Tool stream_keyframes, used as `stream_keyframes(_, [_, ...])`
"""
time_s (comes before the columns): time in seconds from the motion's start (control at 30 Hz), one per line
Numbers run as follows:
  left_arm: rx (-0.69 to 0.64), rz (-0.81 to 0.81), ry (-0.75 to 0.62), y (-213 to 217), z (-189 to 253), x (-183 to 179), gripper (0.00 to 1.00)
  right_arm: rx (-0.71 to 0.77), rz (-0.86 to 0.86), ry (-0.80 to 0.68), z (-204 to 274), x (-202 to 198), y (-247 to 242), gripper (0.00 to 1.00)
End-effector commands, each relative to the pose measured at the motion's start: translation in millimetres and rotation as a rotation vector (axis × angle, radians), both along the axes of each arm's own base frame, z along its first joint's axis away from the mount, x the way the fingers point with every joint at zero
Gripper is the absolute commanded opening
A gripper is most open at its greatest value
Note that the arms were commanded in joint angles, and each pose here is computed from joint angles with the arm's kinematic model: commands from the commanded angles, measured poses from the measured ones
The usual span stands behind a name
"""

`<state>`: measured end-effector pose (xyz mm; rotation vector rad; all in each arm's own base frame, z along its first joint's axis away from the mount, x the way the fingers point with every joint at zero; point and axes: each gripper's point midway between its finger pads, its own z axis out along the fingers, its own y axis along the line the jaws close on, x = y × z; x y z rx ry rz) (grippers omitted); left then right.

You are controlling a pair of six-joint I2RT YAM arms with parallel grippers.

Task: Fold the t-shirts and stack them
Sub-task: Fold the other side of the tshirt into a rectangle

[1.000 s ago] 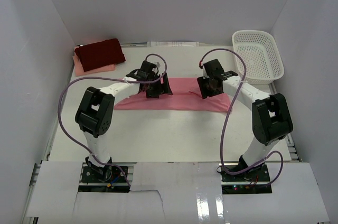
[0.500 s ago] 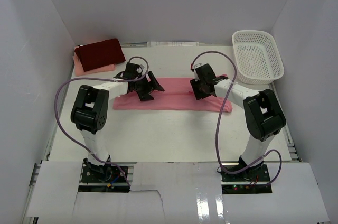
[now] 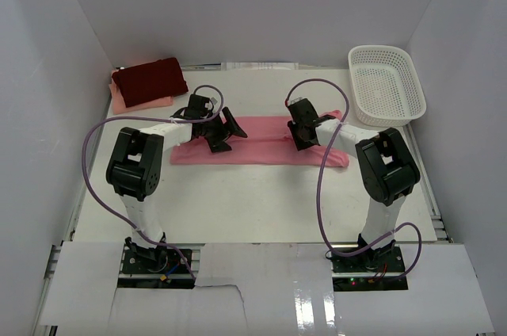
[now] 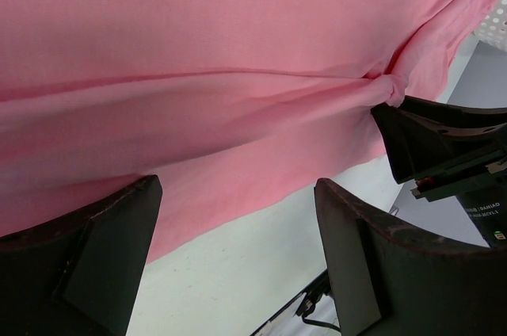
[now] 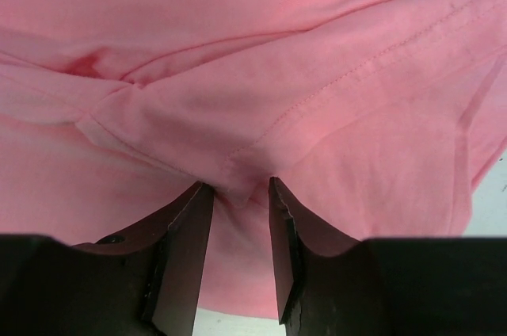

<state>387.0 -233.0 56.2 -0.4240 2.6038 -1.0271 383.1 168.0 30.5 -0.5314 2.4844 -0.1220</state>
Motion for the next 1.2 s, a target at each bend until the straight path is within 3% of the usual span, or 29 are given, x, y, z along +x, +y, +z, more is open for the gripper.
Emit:
stream_keyframes(0.0, [-0.004, -0.011, -0.051, 0, 18, 4, 0.88, -0.016, -0.032, -0.058, 13, 14, -1, 0.4])
stream_keyframes(0.23, [0.003, -0.017, -0.047, 1, 14, 2, 0.89, -0.016, -0.035, -0.07, 16, 18, 0, 0.38])
stream_keyframes(0.37, [0.006, -0.02, -0.049, 2, 15, 1, 0.88, -0.014, -0.031, -0.072, 15, 22, 3, 0.25])
stream_keyframes(0.53, [0.007, -0.02, -0.045, 2, 13, -1, 0.89, -0.019, -0.033, -0.079, 17, 26, 4, 0.2])
stream_keyframes(0.67, [0.006, -0.023, -0.044, 2, 12, -1, 0.88, -0.004, -0.033, -0.101, 25, 35, 9, 0.08])
stream_keyframes(0.93, [0.011, -0.028, -0.05, 2, 13, -2, 0.89, -0.007, -0.006, -0.17, 49, 81, 34, 0.09])
stream_keyframes(1.03, [0.014, -0.031, -0.05, 3, 13, -3, 0.89, -0.003, 0.014, -0.199, 57, 102, 47, 0.25])
stream_keyframes(1.07, [0.016, -0.03, -0.049, 4, 12, -4, 0.89, -0.003, 0.012, -0.218, 61, 111, 51, 0.41])
stream_keyframes(1.17, [0.014, -0.033, -0.042, 4, 10, -6, 0.88, -0.041, -0.018, -0.269, 67, 126, 49, 0.52])
